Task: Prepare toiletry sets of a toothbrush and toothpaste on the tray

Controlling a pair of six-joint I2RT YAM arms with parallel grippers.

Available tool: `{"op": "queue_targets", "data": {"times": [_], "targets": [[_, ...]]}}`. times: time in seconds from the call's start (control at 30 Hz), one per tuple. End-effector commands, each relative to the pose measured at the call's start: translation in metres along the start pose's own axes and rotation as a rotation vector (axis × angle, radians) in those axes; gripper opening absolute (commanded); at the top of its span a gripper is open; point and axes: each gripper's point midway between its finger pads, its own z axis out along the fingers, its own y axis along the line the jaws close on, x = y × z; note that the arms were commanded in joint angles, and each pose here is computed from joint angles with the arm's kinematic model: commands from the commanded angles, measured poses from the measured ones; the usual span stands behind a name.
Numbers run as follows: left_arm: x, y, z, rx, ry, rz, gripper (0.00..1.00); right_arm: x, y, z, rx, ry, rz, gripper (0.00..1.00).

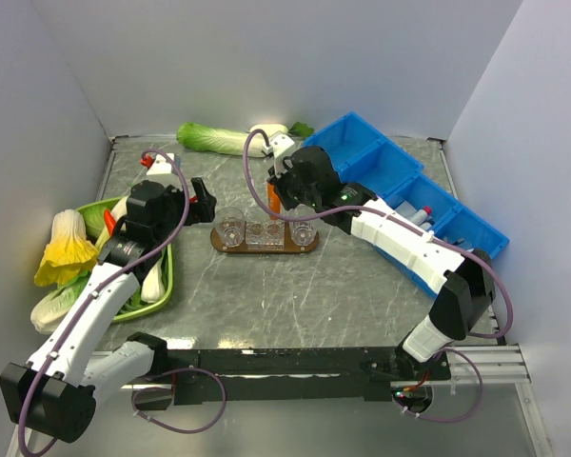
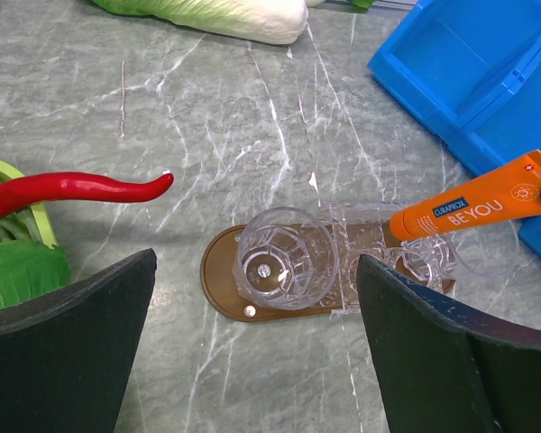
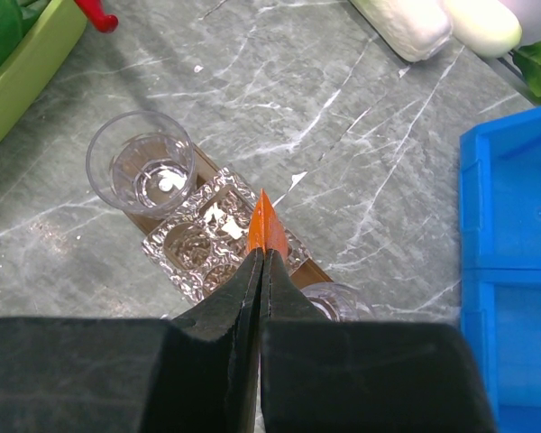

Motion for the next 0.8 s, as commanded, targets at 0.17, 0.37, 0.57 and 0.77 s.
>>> {"op": "queue_targets", "data": {"times": [0.17, 0.37, 0.57, 0.77], "targets": [[-0.018, -0.006, -0.002, 0.022, -0.054, 0.003, 0.97, -0.033, 0.001, 0.0, -0.003, -0.085, -0.003, 0.0], [-0.017, -0.006, -0.002, 0.023, -0.05, 0.003, 0.97, -0.028, 0.003, 0.004, -0.007, -0.07, -0.003, 0.0], [-0.017, -0.006, -0.002, 0.023, -0.05, 0.005, 0.97, -0.025, 0.002, 0.009, -0.006, -0.068, -0.001, 0.0], [-0.017, -0.006, -0.001, 0.022, -0.049, 0.005, 0.97, -0.021, 0.003, 0.015, -0.005, -0.057, -0.003, 0.0]]}}
